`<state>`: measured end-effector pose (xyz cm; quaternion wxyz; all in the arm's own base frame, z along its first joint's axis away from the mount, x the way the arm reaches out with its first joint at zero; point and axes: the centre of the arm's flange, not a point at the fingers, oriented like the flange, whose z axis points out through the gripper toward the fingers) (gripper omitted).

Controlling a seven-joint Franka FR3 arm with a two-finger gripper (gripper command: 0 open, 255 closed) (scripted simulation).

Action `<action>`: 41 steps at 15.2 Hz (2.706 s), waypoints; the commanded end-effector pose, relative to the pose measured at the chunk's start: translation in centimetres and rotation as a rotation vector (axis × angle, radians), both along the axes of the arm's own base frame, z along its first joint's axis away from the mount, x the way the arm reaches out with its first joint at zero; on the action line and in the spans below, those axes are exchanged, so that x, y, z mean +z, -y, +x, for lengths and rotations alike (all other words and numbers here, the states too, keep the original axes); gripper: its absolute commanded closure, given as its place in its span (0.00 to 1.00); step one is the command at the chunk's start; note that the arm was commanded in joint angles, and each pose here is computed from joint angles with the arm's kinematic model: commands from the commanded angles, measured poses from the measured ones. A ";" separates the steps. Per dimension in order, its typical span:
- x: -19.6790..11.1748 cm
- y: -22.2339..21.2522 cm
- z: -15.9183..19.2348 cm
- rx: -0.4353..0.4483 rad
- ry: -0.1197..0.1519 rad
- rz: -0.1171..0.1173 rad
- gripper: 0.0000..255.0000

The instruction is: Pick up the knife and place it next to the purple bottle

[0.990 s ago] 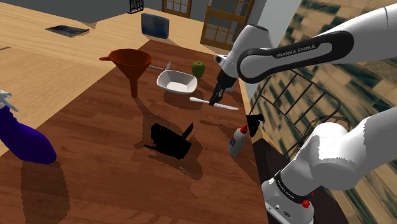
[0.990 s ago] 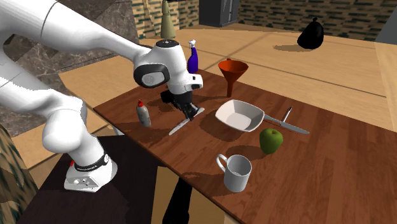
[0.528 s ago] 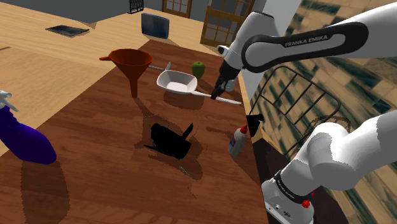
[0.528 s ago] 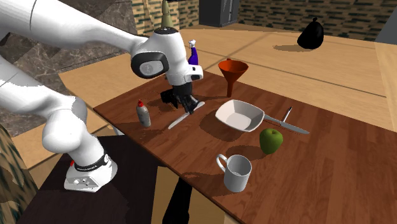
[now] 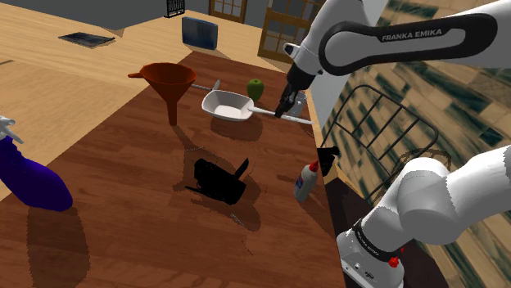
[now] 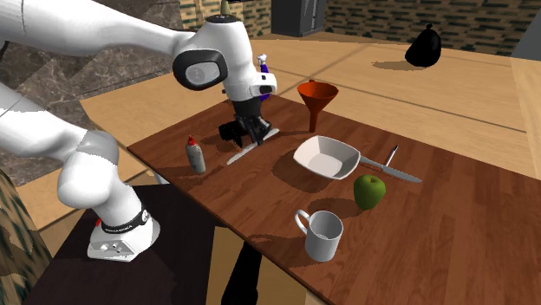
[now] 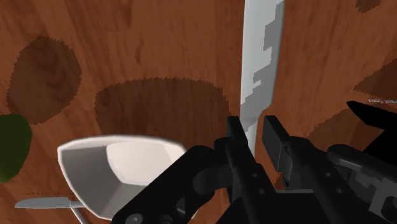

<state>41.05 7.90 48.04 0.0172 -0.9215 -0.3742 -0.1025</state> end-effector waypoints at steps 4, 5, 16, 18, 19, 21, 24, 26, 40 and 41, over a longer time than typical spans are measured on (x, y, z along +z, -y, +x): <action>2.6 0.0 0.0 0.000 0.000 0.000 1.00; 3.2 0.0 0.0 0.000 0.000 0.000 1.00; 9.0 0.0 0.0 0.000 0.000 0.000 1.00; 10.0 0.0 0.0 0.000 0.000 0.000 1.00; 10.5 0.0 0.0 0.000 0.000 0.000 1.00; 11.6 0.0 0.0 0.000 0.000 0.000 1.00; 13.2 0.0 0.0 0.000 0.000 0.000 1.00; 14.2 0.0 0.0 0.000 0.000 0.000 1.00; 16.9 -10.4 -1.6 0.000 0.000 0.000 1.00; 16.9 -11.7 -1.8 0.000 0.000 0.000 1.00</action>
